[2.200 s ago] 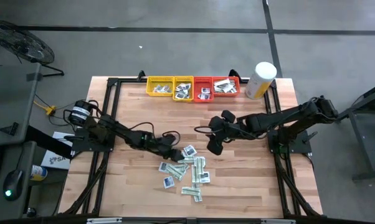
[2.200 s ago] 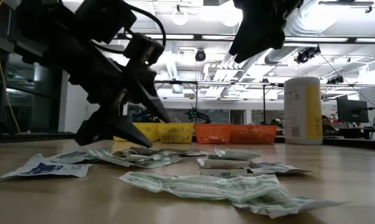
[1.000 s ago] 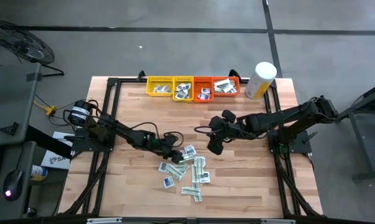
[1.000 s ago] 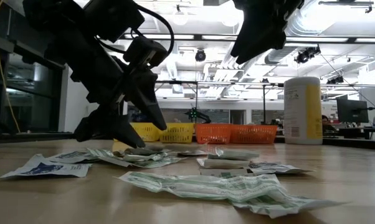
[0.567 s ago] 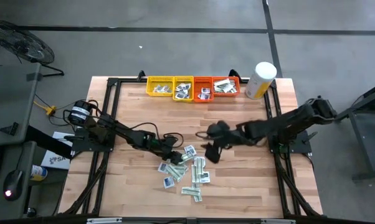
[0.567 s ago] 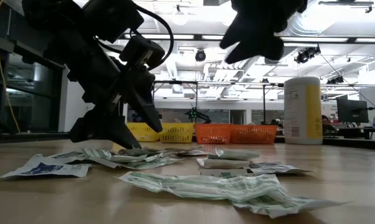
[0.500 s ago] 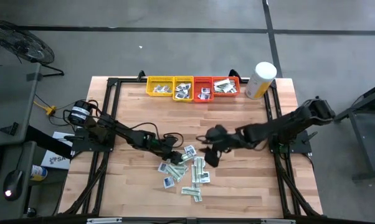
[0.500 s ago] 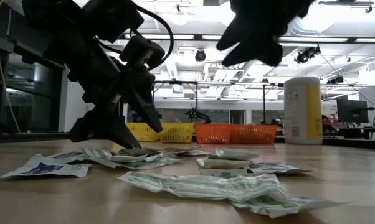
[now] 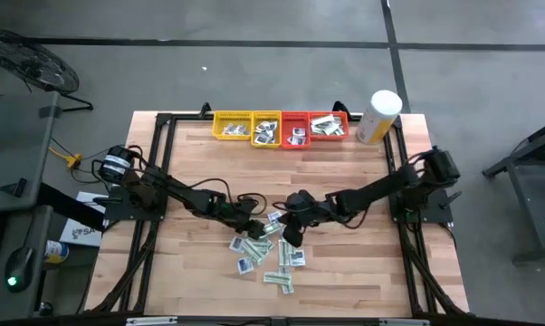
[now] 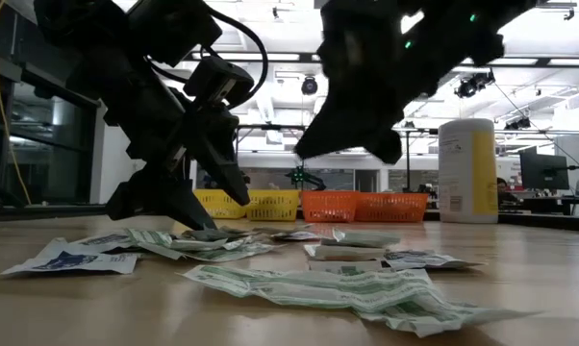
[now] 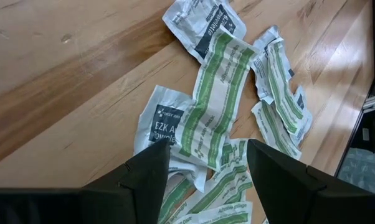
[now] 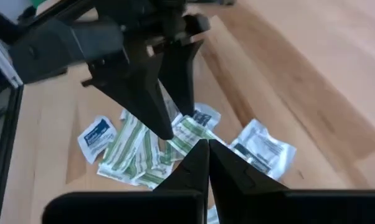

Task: Pick & Place First Aid Supplies
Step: Put the green pad into the right orange bin

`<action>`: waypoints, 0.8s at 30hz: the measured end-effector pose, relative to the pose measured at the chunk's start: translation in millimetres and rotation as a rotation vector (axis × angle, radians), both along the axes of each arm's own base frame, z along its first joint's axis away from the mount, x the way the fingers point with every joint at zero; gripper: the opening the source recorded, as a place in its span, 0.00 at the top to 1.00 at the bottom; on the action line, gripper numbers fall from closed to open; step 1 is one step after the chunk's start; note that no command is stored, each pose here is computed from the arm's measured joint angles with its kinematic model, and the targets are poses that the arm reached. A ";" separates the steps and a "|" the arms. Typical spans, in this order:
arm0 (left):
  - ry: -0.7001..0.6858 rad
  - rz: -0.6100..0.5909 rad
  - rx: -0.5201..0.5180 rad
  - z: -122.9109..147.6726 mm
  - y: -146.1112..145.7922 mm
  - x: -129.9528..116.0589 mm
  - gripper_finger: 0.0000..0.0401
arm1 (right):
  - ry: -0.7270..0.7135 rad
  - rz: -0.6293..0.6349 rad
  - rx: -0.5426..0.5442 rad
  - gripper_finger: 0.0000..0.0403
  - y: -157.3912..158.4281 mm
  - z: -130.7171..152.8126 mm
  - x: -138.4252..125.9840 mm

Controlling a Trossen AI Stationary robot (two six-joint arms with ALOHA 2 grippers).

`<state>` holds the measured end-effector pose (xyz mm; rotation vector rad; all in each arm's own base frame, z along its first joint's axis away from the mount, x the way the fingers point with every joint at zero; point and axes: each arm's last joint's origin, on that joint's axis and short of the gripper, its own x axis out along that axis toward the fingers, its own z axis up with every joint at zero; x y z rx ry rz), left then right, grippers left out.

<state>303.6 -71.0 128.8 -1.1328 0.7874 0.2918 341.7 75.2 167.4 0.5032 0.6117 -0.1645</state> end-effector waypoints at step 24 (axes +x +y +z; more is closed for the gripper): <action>0.002 0.003 -0.001 -0.2 0.1 -0.2 0.46 | 0.134 0.032 0.033 1.00 -5.7 -39.3 12.6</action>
